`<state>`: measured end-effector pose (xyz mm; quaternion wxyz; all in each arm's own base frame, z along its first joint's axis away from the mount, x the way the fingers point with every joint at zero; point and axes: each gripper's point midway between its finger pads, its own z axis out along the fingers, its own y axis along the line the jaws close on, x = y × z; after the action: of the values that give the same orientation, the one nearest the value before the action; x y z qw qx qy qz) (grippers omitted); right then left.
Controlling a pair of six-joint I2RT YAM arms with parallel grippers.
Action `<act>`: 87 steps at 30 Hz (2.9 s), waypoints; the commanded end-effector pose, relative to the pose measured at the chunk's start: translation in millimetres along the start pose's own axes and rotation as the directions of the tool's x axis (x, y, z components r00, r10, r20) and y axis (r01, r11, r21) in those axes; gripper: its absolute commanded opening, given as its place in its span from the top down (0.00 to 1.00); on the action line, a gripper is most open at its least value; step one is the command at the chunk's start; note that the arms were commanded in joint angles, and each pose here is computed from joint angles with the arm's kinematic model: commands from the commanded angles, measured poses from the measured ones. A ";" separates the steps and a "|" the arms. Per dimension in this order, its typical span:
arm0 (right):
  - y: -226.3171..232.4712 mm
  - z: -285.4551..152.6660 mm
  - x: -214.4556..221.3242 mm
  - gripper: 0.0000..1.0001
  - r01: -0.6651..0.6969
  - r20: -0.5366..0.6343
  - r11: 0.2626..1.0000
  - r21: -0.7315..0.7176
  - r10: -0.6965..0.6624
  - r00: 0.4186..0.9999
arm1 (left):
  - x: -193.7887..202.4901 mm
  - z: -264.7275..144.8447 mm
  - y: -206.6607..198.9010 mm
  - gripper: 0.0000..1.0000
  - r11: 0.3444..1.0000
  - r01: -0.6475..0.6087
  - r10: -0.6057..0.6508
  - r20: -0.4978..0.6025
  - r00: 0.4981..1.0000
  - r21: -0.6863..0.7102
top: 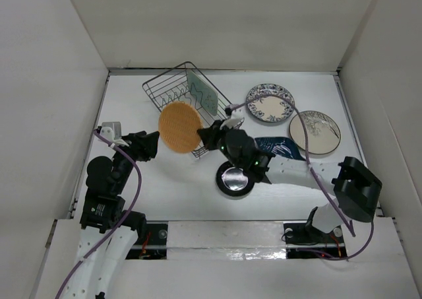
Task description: Load the plates into the dish rack
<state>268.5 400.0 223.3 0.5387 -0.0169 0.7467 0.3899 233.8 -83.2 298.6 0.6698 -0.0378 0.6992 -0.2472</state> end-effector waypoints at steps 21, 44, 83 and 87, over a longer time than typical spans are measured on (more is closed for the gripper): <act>-87.1 173.7 -197.0 1.00 0.709 -0.001 0.570 0.414 -0.779 0.627 | -14.6 -0.6 -15.2 0.50 0.998 -0.019 0.016 0.038 0.999 0.067; -101.2 188.1 -129.8 0.64 0.526 -0.014 0.762 0.377 -0.563 0.826 | -12.9 1.6 -12.1 0.50 0.999 -0.012 0.011 0.033 0.999 0.052; -199.1 -139.6 95.8 0.38 -0.194 -0.324 0.924 0.328 0.303 0.896 | -18.2 -3.9 -16.5 0.76 0.997 -0.021 0.017 0.055 0.998 0.070; -202.1 -136.0 112.6 0.56 -0.275 -0.325 0.902 0.334 0.384 0.864 | -18.4 -3.8 -16.8 0.74 0.997 -0.021 0.017 0.055 0.998 0.072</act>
<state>203.6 209.0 30.2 0.3150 0.0940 0.8921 0.3099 230.2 -87.1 300.4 0.6698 -0.0265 0.6966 -0.2557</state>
